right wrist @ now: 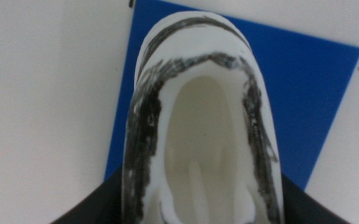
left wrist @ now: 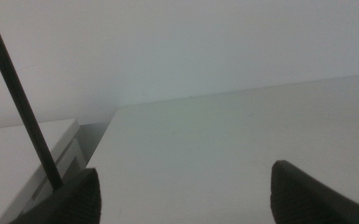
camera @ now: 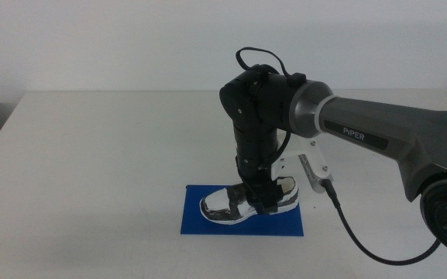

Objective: Use one arm to grab the shoe from the table and place it on the mat.

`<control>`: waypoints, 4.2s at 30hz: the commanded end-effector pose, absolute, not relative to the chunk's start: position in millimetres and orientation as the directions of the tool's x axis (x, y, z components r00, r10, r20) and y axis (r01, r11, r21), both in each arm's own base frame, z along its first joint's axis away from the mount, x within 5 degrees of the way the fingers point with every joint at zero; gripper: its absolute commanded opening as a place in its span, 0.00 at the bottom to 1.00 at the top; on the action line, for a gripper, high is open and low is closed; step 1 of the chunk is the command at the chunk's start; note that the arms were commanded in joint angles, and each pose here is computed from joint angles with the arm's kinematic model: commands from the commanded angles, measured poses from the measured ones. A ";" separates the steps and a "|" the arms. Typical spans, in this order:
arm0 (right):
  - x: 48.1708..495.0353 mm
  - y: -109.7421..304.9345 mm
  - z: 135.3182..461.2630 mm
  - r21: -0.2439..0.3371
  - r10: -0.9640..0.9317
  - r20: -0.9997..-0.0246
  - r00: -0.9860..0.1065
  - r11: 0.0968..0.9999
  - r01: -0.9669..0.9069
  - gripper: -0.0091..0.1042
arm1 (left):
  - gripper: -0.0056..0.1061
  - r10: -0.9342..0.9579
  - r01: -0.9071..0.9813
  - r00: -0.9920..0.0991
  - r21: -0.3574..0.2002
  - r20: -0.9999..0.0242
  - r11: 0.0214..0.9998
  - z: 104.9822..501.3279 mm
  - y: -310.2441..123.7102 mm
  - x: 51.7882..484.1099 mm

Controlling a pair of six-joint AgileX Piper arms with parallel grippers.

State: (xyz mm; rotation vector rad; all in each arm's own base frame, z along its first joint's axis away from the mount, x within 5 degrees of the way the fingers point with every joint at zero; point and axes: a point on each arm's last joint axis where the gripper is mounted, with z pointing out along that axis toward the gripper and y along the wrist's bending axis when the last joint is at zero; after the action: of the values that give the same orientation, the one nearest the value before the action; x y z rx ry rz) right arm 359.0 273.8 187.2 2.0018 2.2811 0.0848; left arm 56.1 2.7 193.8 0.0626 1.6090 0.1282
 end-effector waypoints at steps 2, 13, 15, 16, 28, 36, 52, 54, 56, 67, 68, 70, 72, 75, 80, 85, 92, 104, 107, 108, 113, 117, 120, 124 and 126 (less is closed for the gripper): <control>352.9 270.3 216.6 0.095 0.995 0.013 -0.100 0.098 0.991 0.05 | 0.89 0.108 -0.039 0.041 0.107 -0.993 0.994 199.9 2.0 55.8; 352.9 273.0 216.7 0.097 0.995 0.043 -0.095 0.090 0.991 0.08 | 0.89 0.108 -0.039 0.041 0.107 -0.993 0.994 199.9 2.0 55.8; 352.7 273.1 216.7 0.096 0.995 0.045 -0.094 0.090 0.991 0.11 | 0.89 0.108 -0.039 0.041 0.107 -0.993 0.994 199.9 2.0 55.8; 352.4 273.5 216.7 0.093 0.994 0.050 -0.093 0.088 0.992 0.19 | 0.89 0.108 -0.039 0.041 0.107 -0.993 0.994 199.9 2.0 55.8; 348.6 278.2 218.2 0.063 0.991 0.105 -0.078 0.072 0.995 0.88 | 0.89 0.108 -0.039 0.041 0.107 -0.993 0.994 199.9 2.0 55.8; 351.3 279.5 240.7 0.111 0.986 0.124 -0.111 0.097 0.989 0.89 | 0.89 0.108 -0.039 0.041 0.107 -0.993 0.994 199.9 2.0 55.8; 330.9 246.6 351.5 0.424 0.898 -0.016 -0.439 0.404 0.811 0.89 | 0.89 0.108 -0.039 0.041 0.107 -0.993 0.994 199.9 2.0 55.8; 330.0 235.8 368.2 0.456 0.832 -0.164 -0.530 0.541 0.707 0.89 | 0.89 0.108 -0.039 0.041 0.107 -0.993 0.994 199.9 2.0 55.8; 327.9 225.3 385.7 0.436 0.706 -0.332 -0.626 0.703 0.561 0.89 | 0.89 0.108 -0.039 0.041 0.107 -0.993 0.994 199.9 2.0 55.8; 322.5 202.2 422.1 0.072 0.100 -0.696 -0.711 0.995 0.069 0.89 | 0.89 0.108 -0.039 0.041 0.107 -0.993 0.994 199.9 2.0 55.8; 322.1 199.5 422.8 0.062 0.083 -0.689 -0.720 0.997 0.055 0.89 | 0.89 0.108 -0.039 0.041 0.107 -0.993 0.994 199.9 2.0 55.8; 318.2 192.3 428.6 0.030 0.030 -0.684 -0.729 0.999 0.013 0.89 | 0.89 0.108 -0.039 0.041 0.107 -0.993 0.994 199.9 2.0 55.8; 314.8 182.5 436.4 -0.001 -0.019 -0.689 -0.724 1.000 -0.026 0.89 | 0.89 0.108 -0.039 0.041 0.107 -0.993 0.994 199.9 2.0 55.8; 309.5 169.0 451.4 0.002 -0.069 -0.728 -0.682 0.995 -0.103 0.89 | 0.89 0.108 -0.039 0.041 0.107 -0.993 0.994 199.9 2.0 55.8; 296.1 145.2 454.1 0.072 -0.087 -0.787 -0.610 0.970 -0.232 0.89 | 0.89 0.108 -0.039 0.041 0.107 -0.993 0.994 199.9 2.0 55.8; 275.3 108.5 437.5 0.116 -0.019 -0.881 -0.472 0.960 -0.255 0.89 | 0.89 0.108 -0.039 0.041 0.107 -0.993 0.994 199.9 2.0 55.8; 227.1 65.9 400.1 0.152 0.084 -0.959 -0.272 0.959 -0.239 0.89 | 0.89 0.108 -0.039 0.041 0.107 -0.993 0.994 199.9 2.0 55.8; 140.2 17.5 310.9 0.170 0.148 -0.966 -0.214 0.981 -0.088 0.89 | 0.89 0.108 -0.039 0.041 0.107 -0.993 0.994 199.9 2.0 55.8; 116.3 14.6 292.3 0.173 0.152 -0.966 -0.208 0.981 -0.089 0.89 | 0.89 0.108 -0.039 0.041 0.107 -0.993 0.994 199.9 2.0 55.8; 110.3 13.8 285.2 0.172 0.150 -0.966 -0.211 0.981 -0.089 0.89 | 0.89 0.108 -0.039 0.041 0.107 -0.993 0.994 199.9 2.0 55.8; 80.6 10.2 261.3 0.173 0.151 -0.968 -0.202 0.981 -0.091 0.89 | 0.89 0.108 -0.039 0.041 0.107 -0.993 0.994 199.9 2.0 55.8; 64.0 8.2 245.0 0.173 0.154 -0.973 -0.171 0.980 -0.097 0.89 | 0.89 0.108 -0.039 0.041 0.107 -0.993 0.994 199.9 2.0 55.8; 55.7 7.1 227.8 0.173 0.158 -0.978 -0.139 0.979 -0.103 0.89 | 0.89 0.108 -0.039 0.041 0.107 -0.993 0.994 199.9 2.0 55.8; 49.5 6.4 209.0 0.174 0.163 -0.981 -0.104 0.979 -0.109 0.89 | 0.89 0.108 -0.039 0.041 0.107 -0.993 0.994 199.9 2.0 55.8; 51.1 6.6 200.7 0.172 0.157 -0.978 -0.137 0.979 -0.105 0.89 | 0.89 0.108 -0.039 0.041 0.107 -0.993 0.994 199.8 2.0 55.8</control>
State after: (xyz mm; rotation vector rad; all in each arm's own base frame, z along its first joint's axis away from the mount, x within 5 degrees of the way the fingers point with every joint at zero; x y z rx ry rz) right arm 52.0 7.5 189.4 0.0498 1.7999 0.2382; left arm 56.1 2.7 193.9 0.0626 1.6077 0.1282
